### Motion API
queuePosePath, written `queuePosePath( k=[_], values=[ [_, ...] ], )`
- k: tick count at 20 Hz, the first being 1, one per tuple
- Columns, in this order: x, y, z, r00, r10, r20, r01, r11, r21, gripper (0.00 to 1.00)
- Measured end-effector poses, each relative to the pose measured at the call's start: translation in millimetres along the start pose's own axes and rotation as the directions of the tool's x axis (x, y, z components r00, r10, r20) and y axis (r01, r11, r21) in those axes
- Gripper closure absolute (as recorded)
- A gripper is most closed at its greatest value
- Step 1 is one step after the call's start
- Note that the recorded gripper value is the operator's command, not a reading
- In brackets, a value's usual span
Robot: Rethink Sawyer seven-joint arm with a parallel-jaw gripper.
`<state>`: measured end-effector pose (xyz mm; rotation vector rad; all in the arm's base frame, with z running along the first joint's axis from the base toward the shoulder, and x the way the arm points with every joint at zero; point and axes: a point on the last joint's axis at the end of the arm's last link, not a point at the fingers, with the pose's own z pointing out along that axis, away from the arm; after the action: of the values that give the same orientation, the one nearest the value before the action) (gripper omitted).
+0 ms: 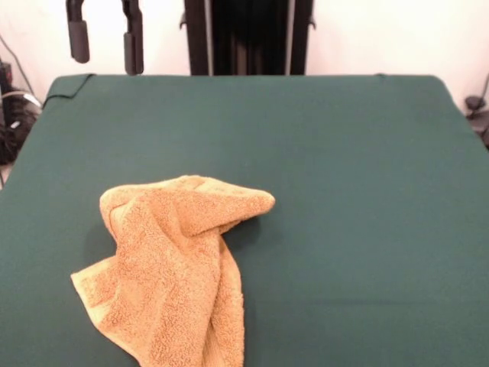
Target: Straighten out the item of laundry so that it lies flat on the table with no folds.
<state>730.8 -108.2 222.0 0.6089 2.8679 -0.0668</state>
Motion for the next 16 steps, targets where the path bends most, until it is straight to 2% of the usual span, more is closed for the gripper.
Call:
queuePosePath(
  k=[7, 16],
  values=[
    [3, 19, -3, 1.0, -0.025, 0.003, 0.025, 1.0, -0.015, 0.0],
    [26, 80, -12, 0.994, -0.111, 0.006, 0.112, 0.993, -0.033, 0.0]
  ],
)
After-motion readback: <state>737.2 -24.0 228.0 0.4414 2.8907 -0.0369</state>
